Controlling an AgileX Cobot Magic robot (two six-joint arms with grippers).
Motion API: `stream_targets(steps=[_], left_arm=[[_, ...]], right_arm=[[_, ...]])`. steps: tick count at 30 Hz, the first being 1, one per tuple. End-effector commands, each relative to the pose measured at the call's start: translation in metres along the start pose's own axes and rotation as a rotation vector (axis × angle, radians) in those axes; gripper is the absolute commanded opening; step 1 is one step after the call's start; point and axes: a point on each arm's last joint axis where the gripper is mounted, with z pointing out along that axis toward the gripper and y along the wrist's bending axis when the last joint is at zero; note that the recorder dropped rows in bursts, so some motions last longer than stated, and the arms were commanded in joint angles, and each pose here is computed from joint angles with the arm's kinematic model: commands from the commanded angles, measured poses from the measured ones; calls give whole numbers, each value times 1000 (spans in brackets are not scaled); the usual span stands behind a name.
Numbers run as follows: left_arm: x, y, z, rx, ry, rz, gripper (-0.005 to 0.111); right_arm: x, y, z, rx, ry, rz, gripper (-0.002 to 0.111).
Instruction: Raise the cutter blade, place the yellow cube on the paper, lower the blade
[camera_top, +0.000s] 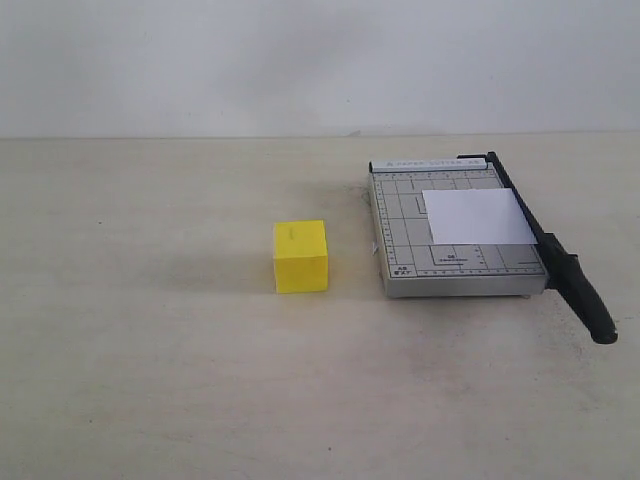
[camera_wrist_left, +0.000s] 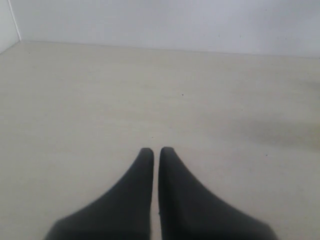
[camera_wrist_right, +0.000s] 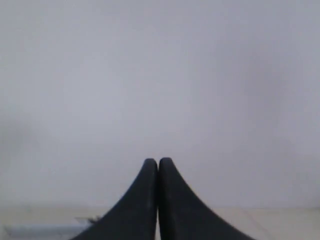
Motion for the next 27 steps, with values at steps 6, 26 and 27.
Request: stream_targets(steps=[6,26,27], left_arm=[[-1,0,0,-3,-11,-5,4],[-1,0,0,-3,-14,-5,4],[-1,0,0,-3,-15,-5,4]], right_arm=[[-39,-17,21,120,-201,451,0],[32,34,191,-330,787,60,0],[38,39,182,-358,785,46,0]])
